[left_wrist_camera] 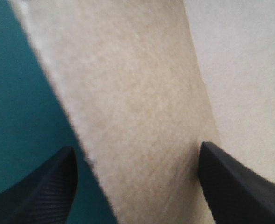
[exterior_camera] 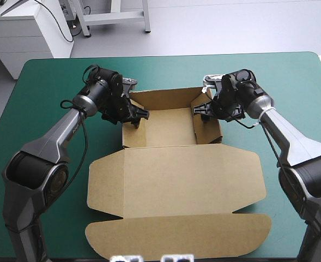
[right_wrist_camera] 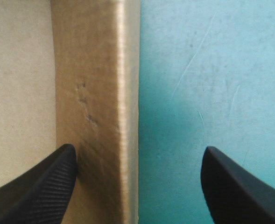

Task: Fold the box

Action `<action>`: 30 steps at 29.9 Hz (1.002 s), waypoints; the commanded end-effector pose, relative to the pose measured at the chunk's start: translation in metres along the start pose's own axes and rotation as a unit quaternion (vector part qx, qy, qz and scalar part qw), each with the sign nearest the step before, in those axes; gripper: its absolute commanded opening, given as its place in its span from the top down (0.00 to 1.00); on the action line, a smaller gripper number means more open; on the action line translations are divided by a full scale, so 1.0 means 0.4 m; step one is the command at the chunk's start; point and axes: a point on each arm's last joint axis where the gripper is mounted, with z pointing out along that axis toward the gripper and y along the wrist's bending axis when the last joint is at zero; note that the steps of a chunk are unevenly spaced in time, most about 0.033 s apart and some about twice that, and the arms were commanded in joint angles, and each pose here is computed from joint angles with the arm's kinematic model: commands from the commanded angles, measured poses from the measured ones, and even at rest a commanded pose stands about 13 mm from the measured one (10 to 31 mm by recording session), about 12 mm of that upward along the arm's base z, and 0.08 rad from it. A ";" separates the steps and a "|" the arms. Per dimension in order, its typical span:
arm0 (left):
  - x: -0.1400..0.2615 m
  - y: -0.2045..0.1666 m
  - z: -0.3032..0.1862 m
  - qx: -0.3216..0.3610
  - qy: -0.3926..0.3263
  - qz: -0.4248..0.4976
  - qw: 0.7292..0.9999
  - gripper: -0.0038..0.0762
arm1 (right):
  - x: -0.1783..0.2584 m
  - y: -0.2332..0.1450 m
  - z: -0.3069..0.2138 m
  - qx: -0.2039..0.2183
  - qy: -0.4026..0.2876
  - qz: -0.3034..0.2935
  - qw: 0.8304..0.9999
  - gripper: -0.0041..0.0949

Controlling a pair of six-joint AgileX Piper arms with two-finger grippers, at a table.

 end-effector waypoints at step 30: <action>0.122 -0.003 -0.585 -0.013 -0.290 0.047 0.956 0.95 | -0.021 -0.007 -0.257 -0.002 -0.079 -0.053 0.995 0.26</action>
